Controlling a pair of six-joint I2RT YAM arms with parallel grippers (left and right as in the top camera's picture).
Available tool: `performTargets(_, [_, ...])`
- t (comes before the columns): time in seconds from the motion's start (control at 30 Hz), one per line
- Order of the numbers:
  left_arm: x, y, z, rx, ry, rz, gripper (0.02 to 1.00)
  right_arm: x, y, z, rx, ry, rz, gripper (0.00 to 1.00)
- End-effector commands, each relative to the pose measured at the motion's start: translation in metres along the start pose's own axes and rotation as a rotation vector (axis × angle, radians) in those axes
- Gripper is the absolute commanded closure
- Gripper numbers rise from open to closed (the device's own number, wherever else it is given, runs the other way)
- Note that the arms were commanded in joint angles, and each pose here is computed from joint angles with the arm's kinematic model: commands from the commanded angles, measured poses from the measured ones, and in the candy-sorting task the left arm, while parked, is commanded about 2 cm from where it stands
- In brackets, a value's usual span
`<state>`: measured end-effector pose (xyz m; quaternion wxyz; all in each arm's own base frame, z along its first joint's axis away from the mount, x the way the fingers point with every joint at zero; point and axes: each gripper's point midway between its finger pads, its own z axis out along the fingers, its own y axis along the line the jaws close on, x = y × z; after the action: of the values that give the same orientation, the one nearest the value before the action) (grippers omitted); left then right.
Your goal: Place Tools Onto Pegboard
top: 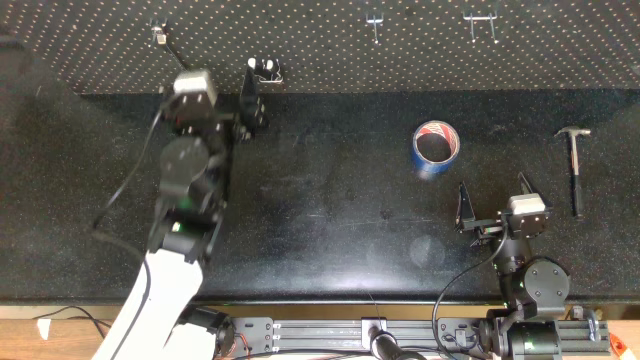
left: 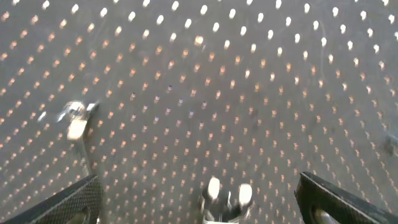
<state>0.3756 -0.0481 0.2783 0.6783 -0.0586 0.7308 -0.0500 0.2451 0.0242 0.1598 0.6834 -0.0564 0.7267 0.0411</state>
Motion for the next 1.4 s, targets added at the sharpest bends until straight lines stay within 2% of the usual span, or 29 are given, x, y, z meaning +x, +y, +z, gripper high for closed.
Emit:
performTargets(0.03, [0.010, 0.006, -0.034, 0.105, -0.026, -0.006, 0.023, 0.001, 0.000, 0.000, 0.002, -0.001, -0.012, 0.025])
performTargets(0.43, [0.026, 0.053, -0.085, 0.017, -0.143, -0.028, 0.023, 0.001, 0.000, 0.000, 0.002, -0.001, -0.012, 0.025])
performTargets(1.03, [0.056, 0.064, -0.116, 0.024, -0.257, -0.026, 0.023, 0.001, 0.000, 0.000, 0.002, -0.001, -0.012, 0.025])
performTargets(1.4, [0.093, 0.067, -0.119, 0.018, -0.113, -0.024, 0.023, 0.001, 0.000, 0.000, 0.002, -0.001, -0.012, 0.025])
